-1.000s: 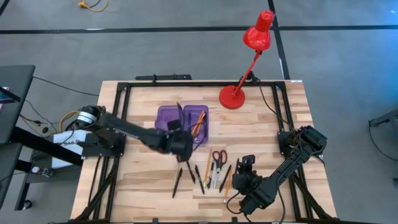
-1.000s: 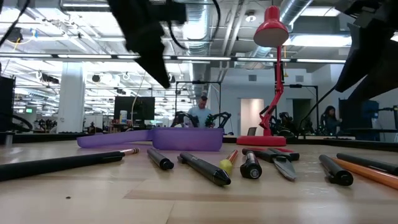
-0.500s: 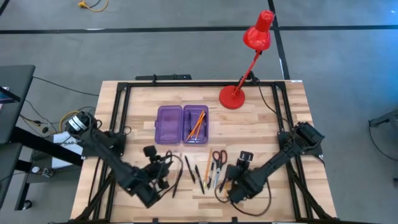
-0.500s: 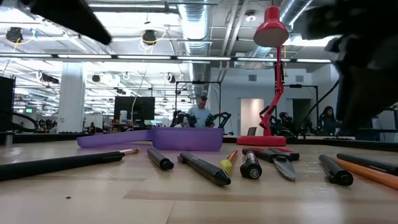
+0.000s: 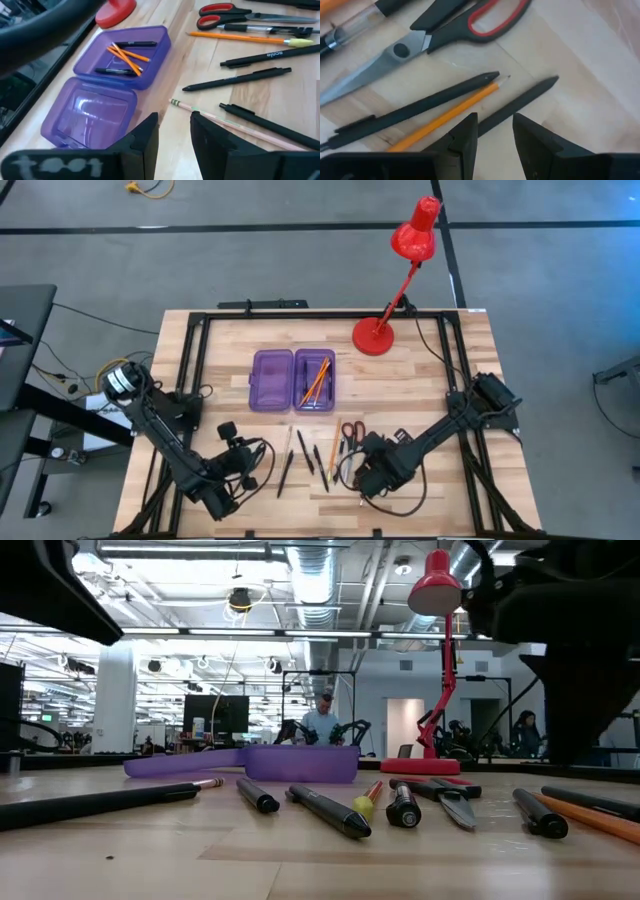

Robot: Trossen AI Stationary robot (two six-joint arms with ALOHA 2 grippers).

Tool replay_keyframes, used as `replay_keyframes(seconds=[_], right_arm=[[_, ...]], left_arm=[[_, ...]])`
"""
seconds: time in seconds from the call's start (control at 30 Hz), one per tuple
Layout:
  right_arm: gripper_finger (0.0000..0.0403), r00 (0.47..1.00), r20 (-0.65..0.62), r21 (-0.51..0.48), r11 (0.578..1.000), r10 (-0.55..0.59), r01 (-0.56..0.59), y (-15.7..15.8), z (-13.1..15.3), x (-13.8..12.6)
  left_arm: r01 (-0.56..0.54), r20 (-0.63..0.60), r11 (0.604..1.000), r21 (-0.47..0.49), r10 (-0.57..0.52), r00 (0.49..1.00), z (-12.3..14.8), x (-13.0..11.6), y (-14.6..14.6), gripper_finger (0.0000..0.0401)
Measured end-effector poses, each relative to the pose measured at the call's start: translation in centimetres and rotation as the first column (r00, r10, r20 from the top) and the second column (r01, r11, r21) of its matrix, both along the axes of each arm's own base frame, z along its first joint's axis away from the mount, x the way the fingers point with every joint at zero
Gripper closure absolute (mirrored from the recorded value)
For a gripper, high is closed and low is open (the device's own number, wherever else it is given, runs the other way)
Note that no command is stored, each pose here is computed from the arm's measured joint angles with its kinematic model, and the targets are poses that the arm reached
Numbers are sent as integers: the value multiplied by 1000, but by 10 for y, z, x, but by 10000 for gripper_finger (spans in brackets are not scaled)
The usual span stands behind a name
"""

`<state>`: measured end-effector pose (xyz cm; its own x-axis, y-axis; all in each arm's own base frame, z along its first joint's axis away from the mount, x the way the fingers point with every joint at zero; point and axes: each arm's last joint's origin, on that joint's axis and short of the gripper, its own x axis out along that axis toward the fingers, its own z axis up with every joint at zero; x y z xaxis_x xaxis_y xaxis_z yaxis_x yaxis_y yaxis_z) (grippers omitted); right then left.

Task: Pick & place school supplies into a supply box
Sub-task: Put the black pen into the violet supply box

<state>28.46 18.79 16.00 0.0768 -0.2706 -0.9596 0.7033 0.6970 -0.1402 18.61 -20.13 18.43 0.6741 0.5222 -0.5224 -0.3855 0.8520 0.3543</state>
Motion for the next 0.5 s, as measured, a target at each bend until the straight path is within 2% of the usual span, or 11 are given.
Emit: replay_keyframes(seconds=[0.27, 0.37, 0.5], right_arm=[[285, 984, 40, 7, 985, -172, 172, 4, -8, 0], [285, 975, 99, -2, 980, -198, 200, 6, -6, 1], [285, 970, 98, -5, 974, -223, 225, 6, -9, 1]], left_arm=[[36, 60, 999, 40, -38, 997, -1, -9, -6, 301], [46, 76, 998, 49, -50, 996, -1, -12, -8, 301], [45, 85, 998, 38, -48, 995, -1, -13, -9, 301]])
